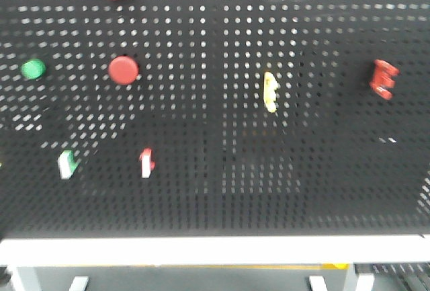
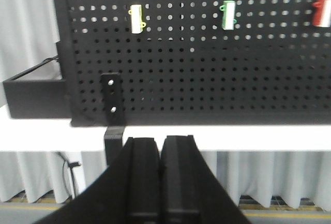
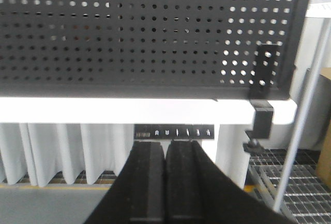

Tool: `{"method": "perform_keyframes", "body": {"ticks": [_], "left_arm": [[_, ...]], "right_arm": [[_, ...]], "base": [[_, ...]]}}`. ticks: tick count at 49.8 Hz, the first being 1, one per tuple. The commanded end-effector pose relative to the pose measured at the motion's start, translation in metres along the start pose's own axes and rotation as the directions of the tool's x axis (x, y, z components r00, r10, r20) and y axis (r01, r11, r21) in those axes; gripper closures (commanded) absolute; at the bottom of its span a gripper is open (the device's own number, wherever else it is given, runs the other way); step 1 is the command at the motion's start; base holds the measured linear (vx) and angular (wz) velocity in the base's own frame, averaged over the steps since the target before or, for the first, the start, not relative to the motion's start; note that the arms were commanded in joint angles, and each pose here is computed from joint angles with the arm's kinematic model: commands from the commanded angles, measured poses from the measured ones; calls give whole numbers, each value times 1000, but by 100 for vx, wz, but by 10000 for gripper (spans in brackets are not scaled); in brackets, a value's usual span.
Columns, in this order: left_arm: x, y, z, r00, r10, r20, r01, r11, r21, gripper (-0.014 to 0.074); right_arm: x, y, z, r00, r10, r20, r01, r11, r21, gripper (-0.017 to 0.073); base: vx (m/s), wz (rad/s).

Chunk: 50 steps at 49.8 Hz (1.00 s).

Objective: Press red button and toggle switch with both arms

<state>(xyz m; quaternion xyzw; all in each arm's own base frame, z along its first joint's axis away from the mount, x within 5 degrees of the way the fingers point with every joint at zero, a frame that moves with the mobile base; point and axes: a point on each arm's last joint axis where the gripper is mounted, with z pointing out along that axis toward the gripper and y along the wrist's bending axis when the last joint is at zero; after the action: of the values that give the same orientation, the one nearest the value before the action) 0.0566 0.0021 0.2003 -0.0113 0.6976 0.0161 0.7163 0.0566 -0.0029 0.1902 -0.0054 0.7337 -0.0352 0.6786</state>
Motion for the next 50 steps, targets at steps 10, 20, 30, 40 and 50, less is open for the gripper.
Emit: {"method": "perform_keyframes", "body": {"ticks": [10,20,30,40,50], "left_arm": [[4,0,0,999,-19,51,19,1000,0,592],[4,0,0,999,-19,51,19,1000,0,592],[4,0,0,999,-19,51,19,1000,0,592],[4,0,0,999,-19,51,19,1000,0,592],[4,0,0,999,-19,51,19,1000,0,592]], "right_arm": [[-4,0,0,997,-7,75,7,1000,1,559],[-4,0,0,997,-7,75,7,1000,1,559],[-4,0,0,997,-7,75,7,1000,1,559],[-4,0,0,997,-7,75,7,1000,1,559],[-4,0,0,997,-17,79,17,1000,2,559]], "base": [[24,-1],[14,0],[7,0],[2,-1],[0,0]]}}
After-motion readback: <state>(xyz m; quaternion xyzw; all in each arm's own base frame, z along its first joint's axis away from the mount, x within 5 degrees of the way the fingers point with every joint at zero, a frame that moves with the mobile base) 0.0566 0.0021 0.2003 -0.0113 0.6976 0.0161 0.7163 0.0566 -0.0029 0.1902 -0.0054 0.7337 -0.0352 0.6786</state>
